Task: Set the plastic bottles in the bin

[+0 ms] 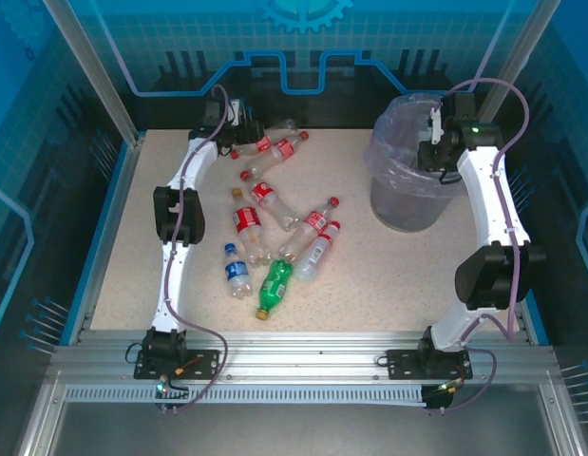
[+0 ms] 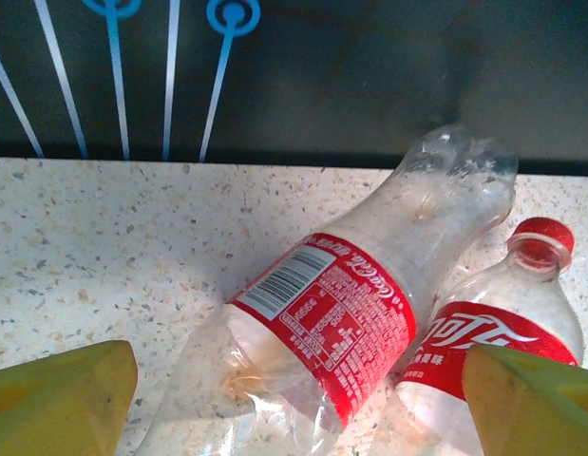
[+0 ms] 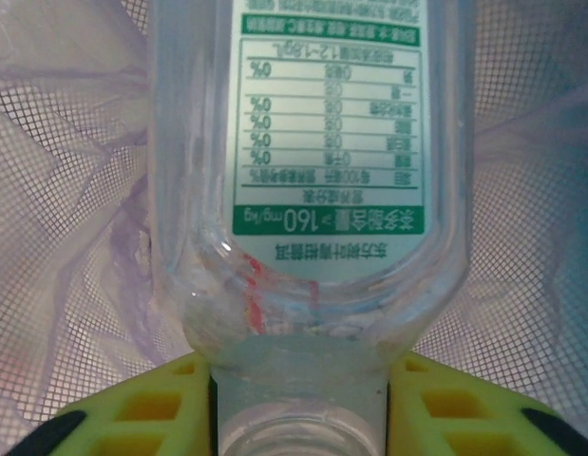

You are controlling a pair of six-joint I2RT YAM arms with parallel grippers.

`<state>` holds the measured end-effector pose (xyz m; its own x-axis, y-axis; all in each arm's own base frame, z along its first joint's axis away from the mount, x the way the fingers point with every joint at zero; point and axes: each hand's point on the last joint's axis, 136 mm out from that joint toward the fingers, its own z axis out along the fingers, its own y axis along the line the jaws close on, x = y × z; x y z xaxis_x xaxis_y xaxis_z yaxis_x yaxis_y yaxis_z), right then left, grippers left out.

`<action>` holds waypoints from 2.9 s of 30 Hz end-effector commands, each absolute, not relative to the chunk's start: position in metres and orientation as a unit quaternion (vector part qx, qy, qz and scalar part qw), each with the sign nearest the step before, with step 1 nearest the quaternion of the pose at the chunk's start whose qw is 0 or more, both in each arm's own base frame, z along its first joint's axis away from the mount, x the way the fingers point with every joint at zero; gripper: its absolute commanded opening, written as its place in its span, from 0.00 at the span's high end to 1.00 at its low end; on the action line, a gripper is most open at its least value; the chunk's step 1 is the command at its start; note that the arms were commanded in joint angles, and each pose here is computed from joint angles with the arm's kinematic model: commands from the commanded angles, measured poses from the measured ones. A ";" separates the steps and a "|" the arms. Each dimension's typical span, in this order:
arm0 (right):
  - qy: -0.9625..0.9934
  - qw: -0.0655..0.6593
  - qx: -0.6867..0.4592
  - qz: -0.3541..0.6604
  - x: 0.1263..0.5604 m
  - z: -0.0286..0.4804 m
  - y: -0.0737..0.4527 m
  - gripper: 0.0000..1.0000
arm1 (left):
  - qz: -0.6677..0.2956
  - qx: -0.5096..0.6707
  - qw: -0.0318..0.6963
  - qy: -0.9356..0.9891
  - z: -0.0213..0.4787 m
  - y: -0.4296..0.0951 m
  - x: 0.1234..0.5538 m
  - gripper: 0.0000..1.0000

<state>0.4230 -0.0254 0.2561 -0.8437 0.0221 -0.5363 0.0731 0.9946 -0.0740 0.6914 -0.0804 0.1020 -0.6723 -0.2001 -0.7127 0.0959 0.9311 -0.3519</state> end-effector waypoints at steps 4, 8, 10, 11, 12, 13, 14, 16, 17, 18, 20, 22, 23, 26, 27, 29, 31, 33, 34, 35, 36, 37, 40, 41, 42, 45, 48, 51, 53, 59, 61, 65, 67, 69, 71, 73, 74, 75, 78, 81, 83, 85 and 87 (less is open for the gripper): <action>0.957 0.288 0.027 -0.021 0.418 0.266 -0.024 0.43 | -0.192 -0.009 0.399 0.897 0.097 -0.082 0.691 0.10; 0.953 0.302 0.027 -0.007 0.417 0.280 -0.020 0.34 | -0.193 -0.005 0.394 0.898 0.092 -0.083 0.691 0.10; 0.950 0.312 0.027 0.003 0.417 0.288 -0.017 0.32 | -0.187 0.004 0.390 0.902 0.088 -0.085 0.689 0.10; 0.948 0.316 0.027 0.008 0.417 0.292 -0.015 0.31 | -0.173 0.015 0.388 0.905 0.086 -0.087 0.687 0.10; 0.947 0.321 0.027 0.013 0.416 0.296 -0.014 0.31 | -0.162 0.026 0.385 0.908 0.083 -0.088 0.685 0.10; 0.945 0.326 0.027 0.019 0.415 0.301 -0.011 0.30 | -0.155 0.040 0.381 0.911 0.081 -0.093 0.682 0.10; 0.943 0.331 0.027 0.025 0.415 0.304 -0.010 0.30 | -0.148 0.048 0.376 0.913 0.078 -0.095 0.680 0.10; 0.939 0.340 0.028 0.037 0.412 0.311 -0.005 0.30 | -0.136 0.060 0.366 0.919 0.072 -0.099 0.675 0.10; 0.937 0.345 0.029 0.042 0.411 0.315 -0.004 0.29 | -0.135 0.060 0.362 0.920 0.071 -0.099 0.674 0.11; 0.935 0.349 0.029 0.048 0.410 0.318 -0.002 0.29 | -0.137 0.057 0.358 0.922 0.068 -0.100 0.673 0.12; 0.932 0.357 0.031 0.056 0.406 0.324 0.001 0.29 | -0.139 0.055 0.349 0.925 0.063 -0.101 0.670 0.16; 0.928 0.366 0.032 0.060 0.402 0.329 0.002 0.29 | -0.129 0.066 0.343 0.928 0.061 -0.104 0.666 0.20; 0.927 0.369 0.034 0.058 0.400 0.330 0.001 0.29 | -0.117 0.077 0.341 0.929 0.060 -0.106 0.664 0.20; 0.922 0.381 0.038 0.062 0.394 0.332 0.002 0.29 | -0.087 0.097 0.330 0.935 0.055 -0.109 0.658 0.24; 0.921 0.382 0.038 0.066 0.392 0.332 0.003 0.29 | -0.087 0.097 0.324 0.937 0.053 -0.110 0.656 0.25; 0.920 0.384 0.039 0.070 0.390 0.332 0.005 0.29 | -0.085 0.094 0.316 0.940 0.051 -0.109 0.653 0.29; 0.918 0.386 0.040 0.075 0.387 0.332 0.006 0.29 | -0.085 0.091 0.310 0.943 0.051 -0.109 0.649 0.33; 0.917 0.388 0.039 0.082 0.386 0.333 0.009 0.29 | -0.094 0.089 0.313 0.941 0.057 -0.111 0.648 0.37; 0.917 0.388 0.037 0.085 0.385 0.333 0.011 0.29 | -0.098 0.087 0.319 0.939 0.064 -0.112 0.648 0.38; 0.916 0.389 0.037 0.088 0.384 0.333 0.012 0.29 | -0.100 0.084 0.324 0.937 0.070 -0.112 0.647 0.40; 0.915 0.391 0.035 0.090 0.383 0.334 0.014 0.29 | -0.105 0.082 0.331 0.934 0.078 -0.113 0.647 0.40; 0.915 0.392 0.035 0.093 0.382 0.335 0.015 0.29 | -0.110 0.081 0.339 0.931 0.089 -0.114 0.646 0.41; 0.910 0.400 0.033 0.104 0.379 0.340 0.019 0.29 | -0.118 0.081 0.353 0.925 0.114 -0.116 0.642 0.41; 0.909 0.402 0.032 0.108 0.378 0.342 0.021 0.29 | -0.120 0.081 0.356 0.923 0.120 -0.117 0.641 0.41; 0.907 0.406 0.032 0.111 0.377 0.344 0.022 0.29 | -0.121 0.081 0.361 0.921 0.127 -0.116 0.639 0.41; 0.899 0.420 0.033 0.119 0.374 0.350 0.025 0.29 | -0.125 0.080 0.372 0.916 0.147 -0.117 0.634 0.41; 0.892 0.429 0.032 0.136 0.372 0.356 0.030 0.29 | -0.133 0.086 0.382 0.910 0.160 -0.120 0.628 0.41; 0.891 0.430 0.032 0.141 0.372 0.356 0.032 0.29 | -0.117 0.104 0.377 0.913 0.153 -0.119 0.628 0.27; 0.891 0.429 0.031 0.144 0.371 0.356 0.034 0.29 | -0.107 0.109 0.367 0.917 0.143 -0.117 0.631 0.17; 0.893 0.426 0.033 0.143 0.364 0.356 0.034 0.29 | -0.129 0.108 0.332 0.928 0.109 -0.125 0.636 0.10; 0.893 0.426 0.035 0.143 0.362 0.355 0.034 0.29 | -0.136 0.112 0.324 0.929 0.101 -0.131 0.634 0.10; 0.895 0.422 0.038 0.143 0.360 0.351 0.034 0.29 | -0.130 0.117 0.309 0.935 0.079 -0.136 0.633 0.09; 0.896 0.419 0.038 0.143 0.360 0.348 0.034 0.29 | -0.129 0.115 0.302 0.938 0.070 -0.137 0.633 0.09; 0.896 0.419 0.040 0.142 0.359 0.347 0.033 0.28 | -0.124 0.118 0.300 0.939 0.068 -0.139 0.636 0.09; 0.896 0.419 0.042 0.143 0.359 0.345 0.034 0.28 | -0.119 0.120 0.299 0.939 0.066 -0.140 0.637 0.11; 0.896 0.418 0.043 0.144 0.358 0.344 0.034 0.28 | -0.110 0.124 0.299 0.940 0.065 -0.142 0.638 0.14; 0.896 0.419 0.043 0.144 0.357 0.344 0.034 0.28 | -0.105 0.126 0.300 0.940 0.065 -0.142 0.638 0.14; 0.895 0.419 0.044 0.144 0.357 0.344 0.033 0.28 | -0.098 0.127 0.301 0.940 0.063 -0.142 0.639 0.14; 0.895 0.420 0.045 0.145 0.357 0.344 0.034 0.28 | -0.086 0.132 0.303 0.940 0.059 -0.145 0.640 0.18; 0.895 0.420 0.046 0.142 0.357 0.343 0.033 0.28 | -0.080 0.138 0.303 0.940 0.053 -0.149 0.640 0.25; 0.895 0.421 0.046 0.140 0.357 0.343 0.032 0.28 | -0.076 0.142 0.301 0.940 0.048 -0.152 0.640 0.28; 0.895 0.423 0.046 0.137 0.356 0.344 0.031 0.28 | -0.071 0.144 0.300 0.940 0.043 -0.152 0.640 0.31; 0.895 0.422 0.046 0.136 0.357 0.344 0.031 0.28 | -0.070 0.146 0.299 0.941 0.041 -0.153 0.640 0.35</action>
